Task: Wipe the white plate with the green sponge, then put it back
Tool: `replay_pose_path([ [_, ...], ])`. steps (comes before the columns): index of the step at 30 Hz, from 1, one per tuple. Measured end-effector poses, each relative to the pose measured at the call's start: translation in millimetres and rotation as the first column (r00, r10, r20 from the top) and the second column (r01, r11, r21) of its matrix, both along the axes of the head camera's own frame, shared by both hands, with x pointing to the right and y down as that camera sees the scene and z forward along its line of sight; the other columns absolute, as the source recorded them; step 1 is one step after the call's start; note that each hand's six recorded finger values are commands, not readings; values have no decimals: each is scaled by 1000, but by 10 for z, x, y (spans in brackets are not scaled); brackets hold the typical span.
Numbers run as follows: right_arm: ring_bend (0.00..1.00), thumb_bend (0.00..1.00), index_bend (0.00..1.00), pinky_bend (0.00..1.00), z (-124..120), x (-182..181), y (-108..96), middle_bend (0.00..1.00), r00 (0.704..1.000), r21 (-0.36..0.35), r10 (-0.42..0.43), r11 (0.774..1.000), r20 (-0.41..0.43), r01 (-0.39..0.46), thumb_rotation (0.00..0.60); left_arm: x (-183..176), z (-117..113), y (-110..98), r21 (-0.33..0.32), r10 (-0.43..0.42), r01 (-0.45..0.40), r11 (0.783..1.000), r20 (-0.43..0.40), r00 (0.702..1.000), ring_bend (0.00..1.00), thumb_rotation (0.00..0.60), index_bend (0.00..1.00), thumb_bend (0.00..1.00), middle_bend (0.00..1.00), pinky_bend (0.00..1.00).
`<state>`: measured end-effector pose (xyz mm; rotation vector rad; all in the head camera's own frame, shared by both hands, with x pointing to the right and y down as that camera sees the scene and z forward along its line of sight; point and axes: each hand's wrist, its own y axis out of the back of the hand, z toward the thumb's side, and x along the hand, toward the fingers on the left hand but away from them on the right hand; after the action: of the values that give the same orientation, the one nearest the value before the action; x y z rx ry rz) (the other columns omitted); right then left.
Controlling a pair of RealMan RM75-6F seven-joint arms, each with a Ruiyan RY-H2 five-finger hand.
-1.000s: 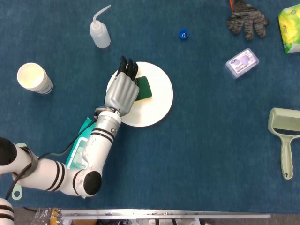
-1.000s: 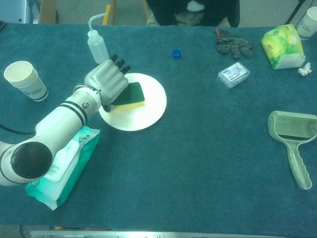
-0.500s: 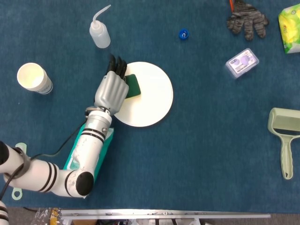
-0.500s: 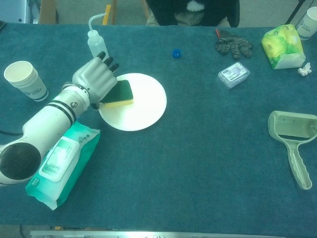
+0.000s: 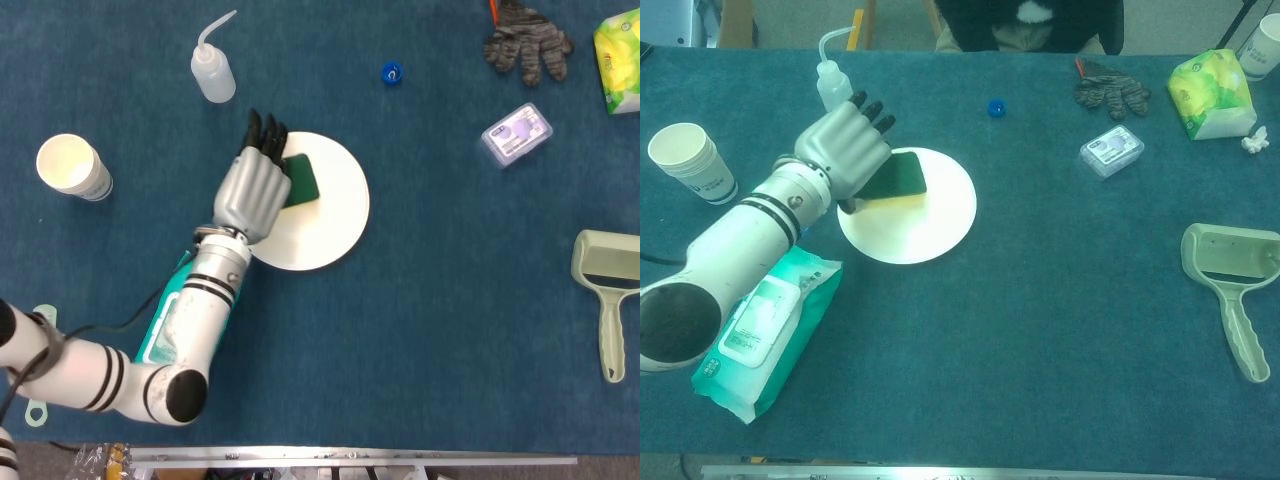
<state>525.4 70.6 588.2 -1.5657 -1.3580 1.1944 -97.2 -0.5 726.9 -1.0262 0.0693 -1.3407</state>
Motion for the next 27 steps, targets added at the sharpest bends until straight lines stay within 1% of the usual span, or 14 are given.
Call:
replay_pose_path([
  [5,244,388,389,450,-13,49,7,394,1000,0,11,1000,-6,-11,600,97,105,56,-17,19,-19,1000,5,1000,0,368,463,246,53,22],
  [10,244,388,389,450,-3,59,8,394,1000,-2,13,1000,-6,-13,600,72,176,58,-6,32,-32,999,40,999,0,366,463,246,54,22],
  [19,244,388,390,450,9,48,5,394,1000,-3,9,1000,-3,-9,600,-70,198,22,8,23,-24,1000,97,995,0,373,464,246,53,22],
  [27,244,388,389,450,-12,34,13,394,1000,3,6,1000,-1,-6,600,-278,217,21,10,5,-7,1000,138,990,0,378,464,246,54,22],
])
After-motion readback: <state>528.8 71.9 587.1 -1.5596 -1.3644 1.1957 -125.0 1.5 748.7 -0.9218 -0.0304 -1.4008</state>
